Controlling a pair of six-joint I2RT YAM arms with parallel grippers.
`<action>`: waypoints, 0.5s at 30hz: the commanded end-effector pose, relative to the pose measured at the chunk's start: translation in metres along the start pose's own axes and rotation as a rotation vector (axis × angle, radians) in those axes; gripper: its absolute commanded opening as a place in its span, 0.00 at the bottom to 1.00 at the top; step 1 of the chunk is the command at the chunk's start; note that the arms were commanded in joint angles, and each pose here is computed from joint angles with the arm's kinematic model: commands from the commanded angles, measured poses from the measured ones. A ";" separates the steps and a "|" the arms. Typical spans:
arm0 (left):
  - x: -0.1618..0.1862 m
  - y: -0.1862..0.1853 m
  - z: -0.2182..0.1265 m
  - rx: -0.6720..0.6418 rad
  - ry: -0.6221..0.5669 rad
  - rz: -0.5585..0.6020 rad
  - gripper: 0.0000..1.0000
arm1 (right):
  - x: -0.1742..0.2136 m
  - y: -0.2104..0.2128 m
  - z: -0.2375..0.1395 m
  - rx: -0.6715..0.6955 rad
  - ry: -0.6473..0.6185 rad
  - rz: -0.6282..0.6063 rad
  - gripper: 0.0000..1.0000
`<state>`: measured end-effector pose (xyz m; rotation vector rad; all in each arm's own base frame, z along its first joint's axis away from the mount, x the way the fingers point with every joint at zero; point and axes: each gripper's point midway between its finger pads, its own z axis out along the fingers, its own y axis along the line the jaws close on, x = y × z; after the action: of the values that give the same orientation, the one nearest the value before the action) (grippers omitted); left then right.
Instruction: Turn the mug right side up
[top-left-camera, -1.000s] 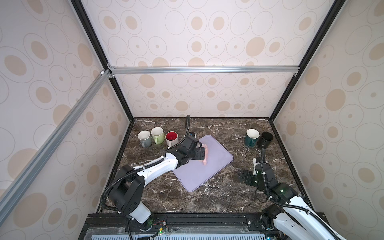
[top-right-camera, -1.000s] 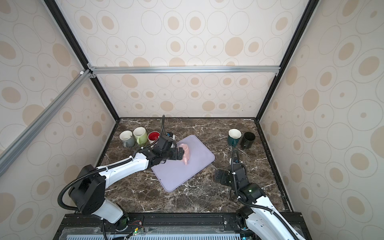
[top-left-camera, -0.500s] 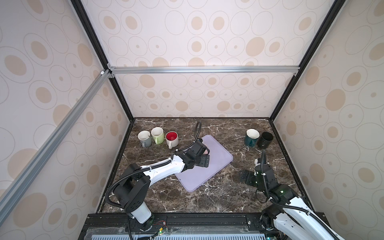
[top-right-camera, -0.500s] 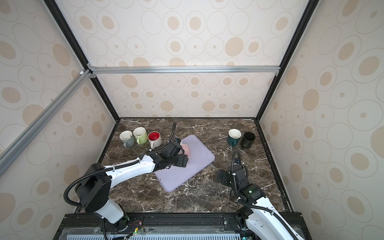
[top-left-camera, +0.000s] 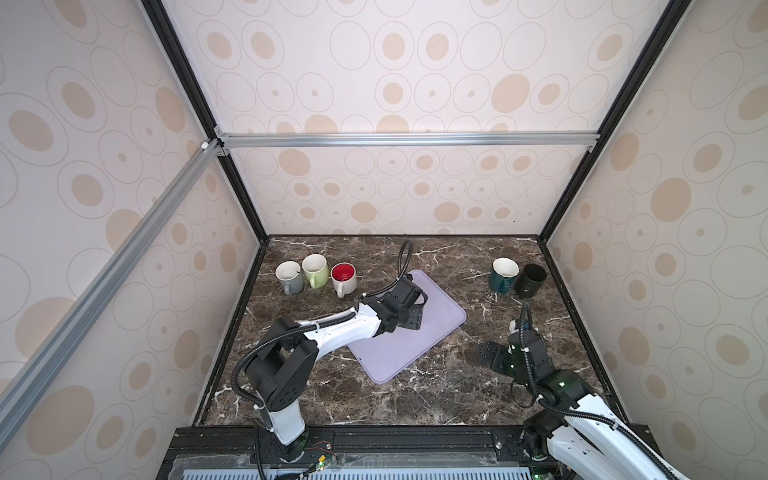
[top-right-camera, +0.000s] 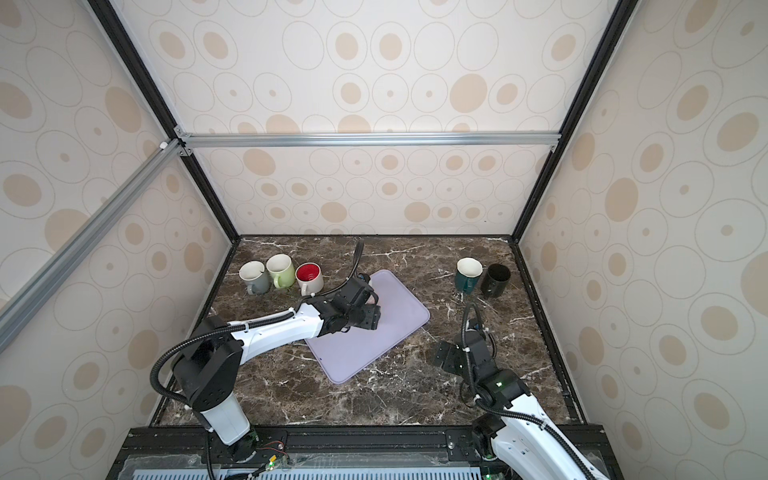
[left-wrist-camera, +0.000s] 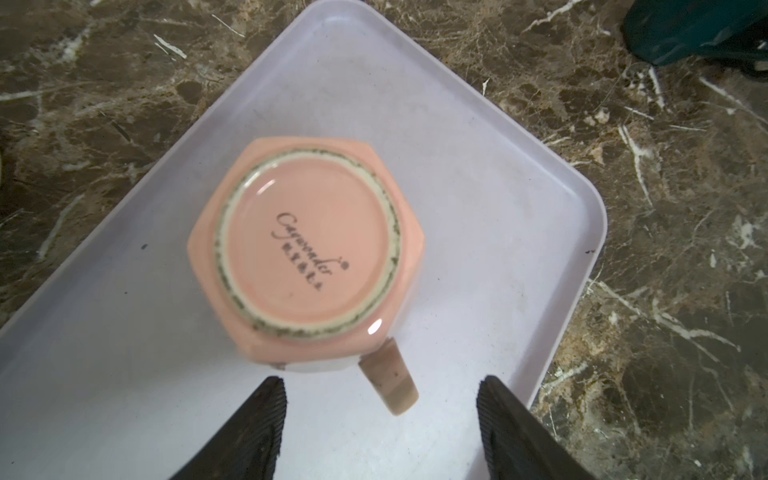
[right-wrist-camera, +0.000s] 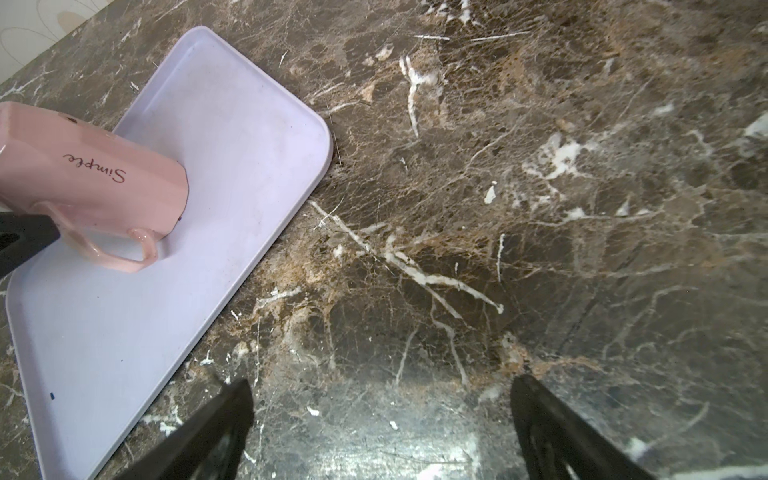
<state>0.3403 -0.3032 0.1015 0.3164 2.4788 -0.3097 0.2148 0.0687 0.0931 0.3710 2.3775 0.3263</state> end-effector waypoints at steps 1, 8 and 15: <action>-0.011 0.004 -0.005 -0.061 -0.023 0.037 0.70 | 0.002 -0.009 -0.001 0.044 -0.003 0.006 0.99; -0.012 0.021 -0.004 -0.169 -0.020 0.080 0.65 | 0.002 -0.011 0.000 0.056 -0.001 0.013 0.99; -0.016 0.034 -0.011 -0.243 -0.032 0.121 0.63 | 0.002 -0.010 0.003 0.069 0.011 0.007 0.99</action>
<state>0.3531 -0.2775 0.1031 0.3313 2.4512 -0.0581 0.2129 0.0627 0.0864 0.3945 2.4014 0.2763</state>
